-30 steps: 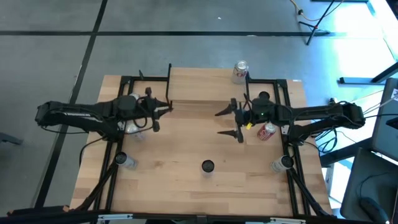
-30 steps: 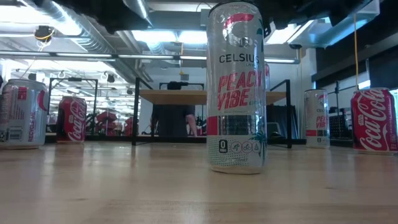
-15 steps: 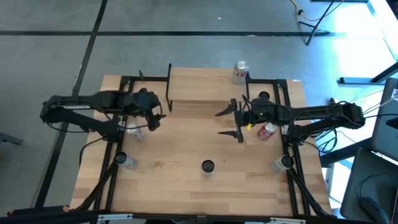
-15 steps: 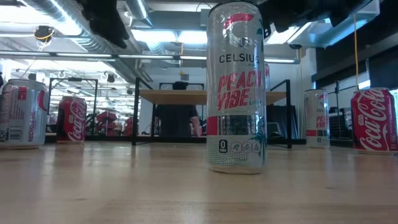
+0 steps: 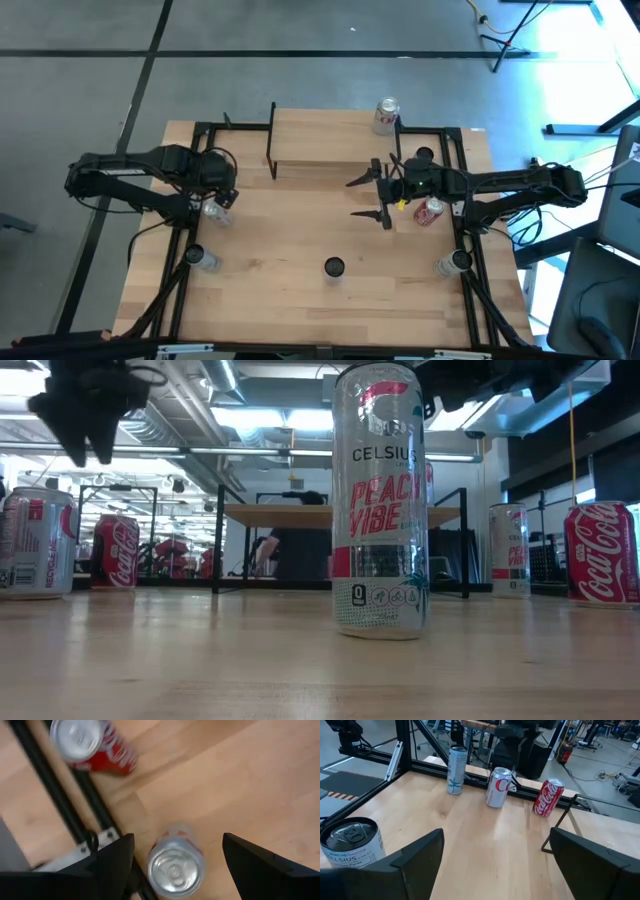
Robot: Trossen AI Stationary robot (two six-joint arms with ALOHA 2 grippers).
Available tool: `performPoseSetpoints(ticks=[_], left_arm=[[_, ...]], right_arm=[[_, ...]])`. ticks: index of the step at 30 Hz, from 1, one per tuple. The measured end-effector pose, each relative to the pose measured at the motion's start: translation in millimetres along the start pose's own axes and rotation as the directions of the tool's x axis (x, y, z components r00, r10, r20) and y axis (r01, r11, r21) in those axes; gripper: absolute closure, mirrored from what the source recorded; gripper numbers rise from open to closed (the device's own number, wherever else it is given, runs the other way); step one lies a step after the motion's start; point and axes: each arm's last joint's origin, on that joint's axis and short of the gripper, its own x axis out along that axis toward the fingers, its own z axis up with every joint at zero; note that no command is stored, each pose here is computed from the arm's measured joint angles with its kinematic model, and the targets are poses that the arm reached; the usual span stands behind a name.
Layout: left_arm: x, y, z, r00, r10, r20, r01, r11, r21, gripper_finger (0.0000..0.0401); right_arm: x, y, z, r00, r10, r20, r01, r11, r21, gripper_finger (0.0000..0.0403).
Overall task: Place canned beverage on shelf
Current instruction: Put the red-silver soda can on the shelf aligned with the other red-silver soda can
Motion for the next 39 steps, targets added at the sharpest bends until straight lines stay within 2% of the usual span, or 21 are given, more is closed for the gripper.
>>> performPoseSetpoints(ticks=[10, 15, 25, 39], left_arm=[[27, 0, -13, 0.985, 0.027, -0.171, -0.037, 0.998, -0.059, 0.0112], [39, -4, -17, 0.974, -0.016, -0.227, 0.007, 0.999, -0.041, 0.0112], [48, -1, -21, 0.969, 0.041, -0.245, -0.043, 0.999, -0.004, 0.0112], [50, -11, -16, 0.970, -0.077, -0.229, 0.081, 0.997, 0.009, 0.0112]], right_arm=[[0, 0, -1, 1.000, 0.001, -0.006, -0.001, 1.000, -0.014, 0.0054], [0, 0, -1, 1.000, 0.001, -0.007, -0.001, 1.000, -0.014, 0.0054], [0, 0, 0, 1.000, 0.001, -0.005, -0.001, 1.000, -0.018, 0.0054], [0, 0, 0, 1.000, 0.001, -0.004, -0.001, 0.999, -0.036, 0.0054]])
